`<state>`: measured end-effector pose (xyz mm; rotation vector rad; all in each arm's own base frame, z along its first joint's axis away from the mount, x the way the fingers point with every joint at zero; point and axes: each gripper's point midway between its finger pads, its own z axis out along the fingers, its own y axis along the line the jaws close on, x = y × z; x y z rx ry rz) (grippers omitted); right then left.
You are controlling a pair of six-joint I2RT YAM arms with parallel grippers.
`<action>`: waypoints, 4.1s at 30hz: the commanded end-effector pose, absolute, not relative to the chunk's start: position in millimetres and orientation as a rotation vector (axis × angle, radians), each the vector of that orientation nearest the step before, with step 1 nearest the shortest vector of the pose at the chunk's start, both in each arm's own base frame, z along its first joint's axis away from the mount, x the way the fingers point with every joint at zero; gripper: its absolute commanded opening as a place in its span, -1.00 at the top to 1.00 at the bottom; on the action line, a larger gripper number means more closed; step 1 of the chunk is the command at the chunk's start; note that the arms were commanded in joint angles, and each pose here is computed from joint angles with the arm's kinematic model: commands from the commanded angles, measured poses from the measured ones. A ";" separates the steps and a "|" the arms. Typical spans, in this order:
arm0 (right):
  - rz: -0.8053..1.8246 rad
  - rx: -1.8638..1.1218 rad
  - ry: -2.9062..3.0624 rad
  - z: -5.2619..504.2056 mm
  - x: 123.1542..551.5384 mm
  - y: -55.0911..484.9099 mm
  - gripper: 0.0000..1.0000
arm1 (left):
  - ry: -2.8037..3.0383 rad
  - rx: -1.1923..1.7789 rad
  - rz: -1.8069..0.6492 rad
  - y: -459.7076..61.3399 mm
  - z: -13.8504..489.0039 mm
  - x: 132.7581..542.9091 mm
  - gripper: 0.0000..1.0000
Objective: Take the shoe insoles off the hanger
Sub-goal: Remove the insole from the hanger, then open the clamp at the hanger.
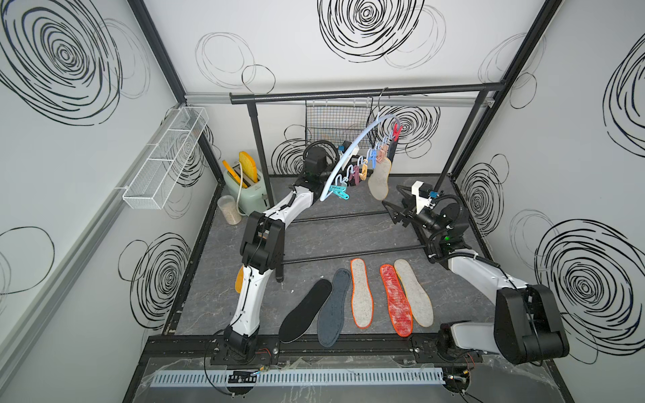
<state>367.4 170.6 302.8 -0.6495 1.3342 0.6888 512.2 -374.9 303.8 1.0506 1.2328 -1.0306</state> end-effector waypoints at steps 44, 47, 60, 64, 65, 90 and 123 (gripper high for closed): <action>0.620 -0.763 1.218 382.7 368.4 170.0 -0.59 | 1.113 1.218 -1.165 -367.8 313.1 436.7 1.00; 0.649 -0.818 1.202 396.1 378.1 174.7 -0.55 | 1.127 1.244 -1.190 -361.3 306.1 435.8 1.00; 0.918 -0.953 1.204 411.2 430.3 198.3 -0.39 | 1.098 1.325 -1.187 -326.0 298.7 450.1 1.00; 0.954 -0.995 1.185 408.3 436.9 213.0 -0.38 | 1.098 1.319 -1.172 -315.9 300.5 455.0 1.00; 0.966 -1.013 1.173 407.8 436.5 218.1 -0.38 | 1.097 1.320 -1.172 -315.1 300.9 454.8 1.00; 1.025 -1.200 1.033 394.1 447.8 253.6 -0.45 | 1.138 1.306 -1.151 -302.1 291.6 469.0 1.00; 0.813 -1.101 1.053 380.8 488.1 273.6 -0.31 | 1.127 1.317 -1.174 -301.5 295.6 464.1 1.00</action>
